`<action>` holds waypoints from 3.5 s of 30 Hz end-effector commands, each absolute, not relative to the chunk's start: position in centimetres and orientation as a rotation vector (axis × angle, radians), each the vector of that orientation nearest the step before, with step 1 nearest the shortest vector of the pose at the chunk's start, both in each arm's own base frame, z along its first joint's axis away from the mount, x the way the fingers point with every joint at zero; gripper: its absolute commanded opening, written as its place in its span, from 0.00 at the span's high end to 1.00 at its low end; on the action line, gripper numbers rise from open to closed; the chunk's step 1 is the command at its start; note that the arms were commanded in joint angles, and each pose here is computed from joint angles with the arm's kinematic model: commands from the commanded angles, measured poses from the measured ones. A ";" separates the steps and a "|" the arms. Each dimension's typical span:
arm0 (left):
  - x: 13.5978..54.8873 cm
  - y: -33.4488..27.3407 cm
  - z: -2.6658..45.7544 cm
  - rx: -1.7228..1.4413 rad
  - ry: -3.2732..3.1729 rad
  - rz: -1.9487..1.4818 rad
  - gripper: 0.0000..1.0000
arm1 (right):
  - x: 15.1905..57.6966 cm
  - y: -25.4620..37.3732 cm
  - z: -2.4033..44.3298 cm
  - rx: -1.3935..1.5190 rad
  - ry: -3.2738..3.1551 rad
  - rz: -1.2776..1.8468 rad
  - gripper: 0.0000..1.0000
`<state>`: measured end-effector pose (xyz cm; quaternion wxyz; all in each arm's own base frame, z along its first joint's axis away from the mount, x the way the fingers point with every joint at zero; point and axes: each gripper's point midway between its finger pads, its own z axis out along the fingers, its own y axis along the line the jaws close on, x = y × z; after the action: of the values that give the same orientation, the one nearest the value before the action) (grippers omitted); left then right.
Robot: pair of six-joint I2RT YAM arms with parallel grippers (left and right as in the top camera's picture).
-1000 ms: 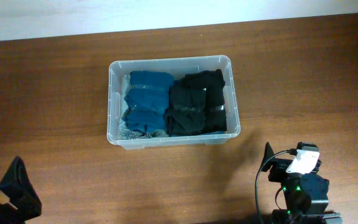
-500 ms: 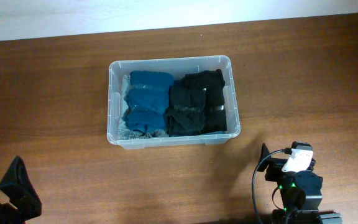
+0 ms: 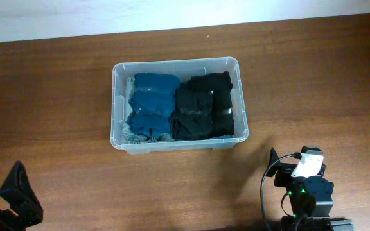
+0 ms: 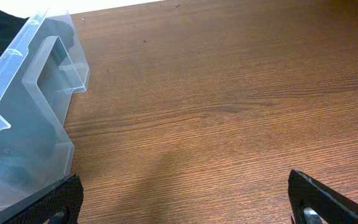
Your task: Pack container
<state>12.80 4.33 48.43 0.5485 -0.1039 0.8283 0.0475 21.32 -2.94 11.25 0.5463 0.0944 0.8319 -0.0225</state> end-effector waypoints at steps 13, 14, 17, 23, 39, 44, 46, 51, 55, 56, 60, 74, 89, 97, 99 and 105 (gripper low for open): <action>12.8 4.4 48.5 -0.261 1.959 0.114 0.00 | 21.3 -3.0 11.2 0.223 1.966 -0.055 0.02; 12.8 4.4 48.5 -0.261 1.959 0.114 0.00 | 21.3 -3.0 11.2 0.223 1.966 -0.055 0.02; 12.8 4.4 48.5 -0.261 1.959 0.114 0.00 | 21.3 -3.0 11.2 0.223 1.966 -0.055 0.02; 12.8 4.4 48.5 -0.261 1.959 0.114 0.00 | 21.3 -3.0 11.2 0.223 1.966 -0.055 0.02; 15.1 3.0 46.8 -0.289 2.010 0.063 0.00 | 21.3 -3.0 11.2 0.223 1.966 -0.055 0.02; 18.9 1.4 46.9 -0.194 1.942 0.023 0.00 | 21.3 -3.0 11.2 0.223 1.966 -0.055 0.02; 20.0 1.3 46.0 -0.200 1.932 0.011 0.00 | 21.3 -3.0 11.2 0.223 1.966 -0.055 0.02; 21.7 0.6 42.4 -0.186 1.953 -0.031 0.00 | 21.3 -3.0 11.2 0.223 1.966 -0.055 0.02; 22.6 0.6 39.9 -0.191 1.925 -0.034 0.00 | 21.3 -3.0 11.2 0.223 1.966 -0.055 0.02; 22.7 0.6 39.4 -0.191 1.914 -0.035 0.00 | 21.3 -3.0 11.2 0.223 1.966 -0.055 0.02; 22.9 0.7 37.2 -0.196 1.865 -0.042 0.00 | 21.3 -3.0 11.2 0.223 1.966 -0.055 0.02; 21.6 1.3 27.6 -0.219 1.807 -0.066 0.00 | 21.3 -3.0 11.2 0.223 1.966 -0.055 0.02; 21.4 1.1 20.6 -0.210 1.790 -0.077 0.00 | 21.3 -3.0 11.2 0.223 1.966 -0.055 0.02; 22.0 1.1 17.6 -0.210 1.785 -0.078 0.00 | 21.3 -3.0 11.2 0.223 1.966 -0.055 0.02; 22.1 1.1 16.7 -0.211 1.799 -0.076 0.00 | 21.3 -3.0 11.2 0.223 1.966 -0.055 0.02; 22.6 1.1 14.3 -0.214 1.835 -0.073 0.00 | 21.3 -3.0 11.2 0.223 1.966 -0.055 0.02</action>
<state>22.33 1.19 15.79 0.6084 -0.0994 0.7866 -0.0346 21.35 -2.95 11.32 0.5479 0.0944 0.8309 -0.0226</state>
